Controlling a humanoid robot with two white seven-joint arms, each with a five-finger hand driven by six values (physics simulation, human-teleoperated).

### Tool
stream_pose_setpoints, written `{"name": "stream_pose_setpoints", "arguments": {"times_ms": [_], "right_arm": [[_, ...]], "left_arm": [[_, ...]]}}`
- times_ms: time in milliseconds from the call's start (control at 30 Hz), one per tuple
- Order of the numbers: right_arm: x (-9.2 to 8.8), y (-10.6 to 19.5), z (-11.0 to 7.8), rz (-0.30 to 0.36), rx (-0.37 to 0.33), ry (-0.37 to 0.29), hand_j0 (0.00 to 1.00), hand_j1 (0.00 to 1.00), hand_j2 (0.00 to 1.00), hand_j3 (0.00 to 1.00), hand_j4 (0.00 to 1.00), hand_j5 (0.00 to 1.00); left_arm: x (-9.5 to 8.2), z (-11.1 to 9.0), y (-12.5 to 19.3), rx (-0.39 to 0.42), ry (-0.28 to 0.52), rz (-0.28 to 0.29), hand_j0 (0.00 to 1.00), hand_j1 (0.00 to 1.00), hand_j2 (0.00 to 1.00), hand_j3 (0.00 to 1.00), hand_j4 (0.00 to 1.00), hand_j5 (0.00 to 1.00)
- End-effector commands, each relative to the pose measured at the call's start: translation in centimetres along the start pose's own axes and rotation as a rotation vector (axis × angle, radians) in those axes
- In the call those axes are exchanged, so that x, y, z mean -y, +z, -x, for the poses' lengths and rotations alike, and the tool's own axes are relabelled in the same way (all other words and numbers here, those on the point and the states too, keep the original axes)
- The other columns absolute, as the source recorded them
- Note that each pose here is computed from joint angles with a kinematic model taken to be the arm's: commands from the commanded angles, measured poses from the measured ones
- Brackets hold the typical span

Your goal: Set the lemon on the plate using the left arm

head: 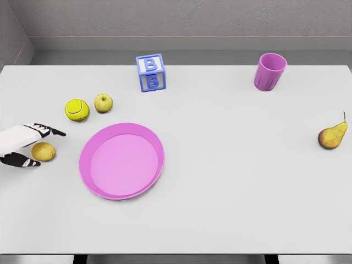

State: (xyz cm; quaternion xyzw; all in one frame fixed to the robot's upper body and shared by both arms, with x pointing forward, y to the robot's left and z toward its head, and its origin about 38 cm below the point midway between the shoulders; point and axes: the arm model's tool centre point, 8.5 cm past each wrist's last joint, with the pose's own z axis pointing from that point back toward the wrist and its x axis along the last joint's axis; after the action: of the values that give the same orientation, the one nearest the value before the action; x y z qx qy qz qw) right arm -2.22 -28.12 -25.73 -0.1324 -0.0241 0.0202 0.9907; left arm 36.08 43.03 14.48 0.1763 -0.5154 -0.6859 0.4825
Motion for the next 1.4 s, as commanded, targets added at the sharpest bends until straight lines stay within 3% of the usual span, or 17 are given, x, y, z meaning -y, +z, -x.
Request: {"name": "stream_pose_setpoints", "arguments": {"times_ms": [0,400,900,1067,1367], "right_arm": [[0.0,0.0,0.0,0.001,0.0,0.0,1.0,1.0,1.0,1.0,1.0,1.0],[0.0,0.0,-0.1,0.001,0.001,-0.002,1.0,1.0,1.0,1.0,1.0,1.0],[0.0,0.0,0.0,0.001,0.0,0.0,1.0,1.0,1.0,1.0,1.0,1.0],[0.0,0.0,0.0,0.001,0.0,0.0,1.0,1.0,1.0,1.0,1.0,1.0],[0.0,0.0,0.0,-0.001,0.0,0.0,1.0,1.0,1.0,1.0,1.0,1.0]], "left_arm": [[0.1,-0.1,-0.1,0.004,0.003,0.005,0.83,0.83,0.83,0.83,0.83,0.83],[0.7,0.3,0.0,-0.006,0.009,0.029,0.81,0.81,0.81,0.81,0.81,0.81],[0.7,0.4,0.3,-0.003,-0.005,0.065,0.64,0.64,0.64,0.64,0.64,0.64],[0.7,0.4,0.3,-0.002,-0.002,0.063,0.58,0.58,0.58,0.58,0.58,0.58],[-0.2,-0.5,0.2,0.036,0.003,0.025,0.59,0.59,0.59,0.59,0.59,0.59]]}}
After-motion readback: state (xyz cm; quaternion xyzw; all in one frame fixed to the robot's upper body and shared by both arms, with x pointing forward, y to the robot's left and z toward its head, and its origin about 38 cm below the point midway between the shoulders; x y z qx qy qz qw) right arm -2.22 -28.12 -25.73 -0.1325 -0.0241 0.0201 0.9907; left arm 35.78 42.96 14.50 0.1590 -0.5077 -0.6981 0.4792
